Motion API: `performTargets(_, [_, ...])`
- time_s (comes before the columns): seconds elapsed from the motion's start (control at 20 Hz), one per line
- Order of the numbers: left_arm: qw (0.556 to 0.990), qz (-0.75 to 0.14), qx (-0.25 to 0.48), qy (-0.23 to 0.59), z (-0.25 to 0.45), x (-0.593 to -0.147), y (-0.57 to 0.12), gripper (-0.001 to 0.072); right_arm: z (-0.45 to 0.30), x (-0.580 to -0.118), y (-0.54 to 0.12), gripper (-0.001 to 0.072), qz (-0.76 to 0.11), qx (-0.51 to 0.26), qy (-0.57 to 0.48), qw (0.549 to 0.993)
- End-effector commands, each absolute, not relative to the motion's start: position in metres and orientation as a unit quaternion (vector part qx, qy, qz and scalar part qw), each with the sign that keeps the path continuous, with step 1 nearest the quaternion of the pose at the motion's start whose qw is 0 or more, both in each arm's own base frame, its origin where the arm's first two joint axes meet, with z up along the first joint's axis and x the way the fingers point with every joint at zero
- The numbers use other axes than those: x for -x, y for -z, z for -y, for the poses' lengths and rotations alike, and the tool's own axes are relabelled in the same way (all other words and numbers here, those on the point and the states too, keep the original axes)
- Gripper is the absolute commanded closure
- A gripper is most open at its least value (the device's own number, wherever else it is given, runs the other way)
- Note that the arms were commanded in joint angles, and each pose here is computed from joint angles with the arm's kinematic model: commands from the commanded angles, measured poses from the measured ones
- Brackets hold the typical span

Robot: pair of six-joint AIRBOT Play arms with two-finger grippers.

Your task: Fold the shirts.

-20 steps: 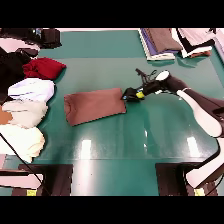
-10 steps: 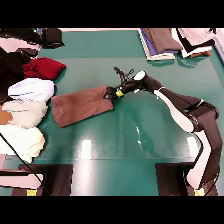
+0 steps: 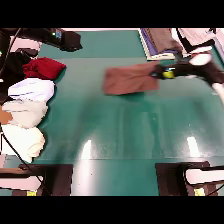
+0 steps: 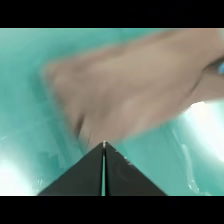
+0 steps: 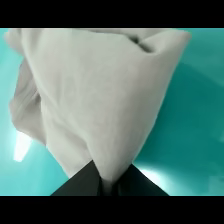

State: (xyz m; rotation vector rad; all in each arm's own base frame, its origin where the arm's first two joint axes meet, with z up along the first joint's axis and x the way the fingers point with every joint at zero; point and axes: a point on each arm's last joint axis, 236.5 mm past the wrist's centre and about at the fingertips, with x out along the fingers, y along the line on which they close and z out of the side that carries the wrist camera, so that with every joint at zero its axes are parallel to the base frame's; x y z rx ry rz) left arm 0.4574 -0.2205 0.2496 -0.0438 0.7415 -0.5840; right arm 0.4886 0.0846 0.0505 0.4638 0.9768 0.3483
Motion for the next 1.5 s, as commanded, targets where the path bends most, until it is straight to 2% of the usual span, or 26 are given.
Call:
performTargets(0.0, [0.890,-0.341,0.013,0.303,0.244,-0.451,-0.256,0.0686,0.061,-0.443,-0.066,0.0694,-0.439,-0.237,-0.015,0.867])
performTargets(0.2, [0.892,-0.334,0.015,0.305,0.248,-0.452,-0.259,0.0686,0.188,-0.372,-0.075,0.0694,-0.376,-0.297,0.142,0.866])
performTargets(0.4, [0.892,-0.334,0.015,0.305,0.248,-0.452,-0.258,0.0686,0.250,-0.303,-0.063,0.0694,-0.335,-0.340,0.251,0.842])
performTargets(0.6, [0.891,-0.334,0.014,0.306,0.248,-0.452,-0.258,0.0686,0.256,-0.264,-0.044,0.0695,-0.334,-0.354,0.300,0.820])
performTargets(0.85, [0.891,-0.335,0.013,0.306,0.248,-0.452,-0.258,0.0685,0.214,-0.246,-0.009,0.0691,-0.445,-0.307,0.281,0.793])
performTargets(0.9, [0.891,-0.335,0.012,0.306,0.248,-0.451,-0.258,0.0686,0.205,-0.246,-0.005,0.0616,-0.466,-0.297,0.268,0.789])
performTargets(1.0, [0.891,-0.333,0.005,0.309,0.248,-0.451,-0.258,0.0685,0.194,-0.241,0.003,0.0211,-0.500,-0.279,0.255,0.779])
performTargets(1.05, [0.891,-0.333,0.005,0.308,0.247,-0.451,-0.258,0.0685,0.195,-0.233,0.007,0.0169,-0.518,-0.263,0.258,0.772])
performTargets(1.25, [0.891,-0.333,0.005,0.309,0.248,-0.451,-0.258,0.0685,0.235,-0.195,-0.025,0.0169,-0.547,-0.206,0.316,0.747])
performTargets(1.35, [0.891,-0.333,0.006,0.309,0.248,-0.451,-0.258,0.0685,0.252,-0.207,-0.066,0.0169,-0.495,-0.223,0.331,0.772])
performTargets(1.45, [0.891,-0.333,0.006,0.309,0.248,-0.451,-0.258,0.0685,0.241,-0.247,-0.109,0.0169,-0.429,-0.252,0.294,0.816])
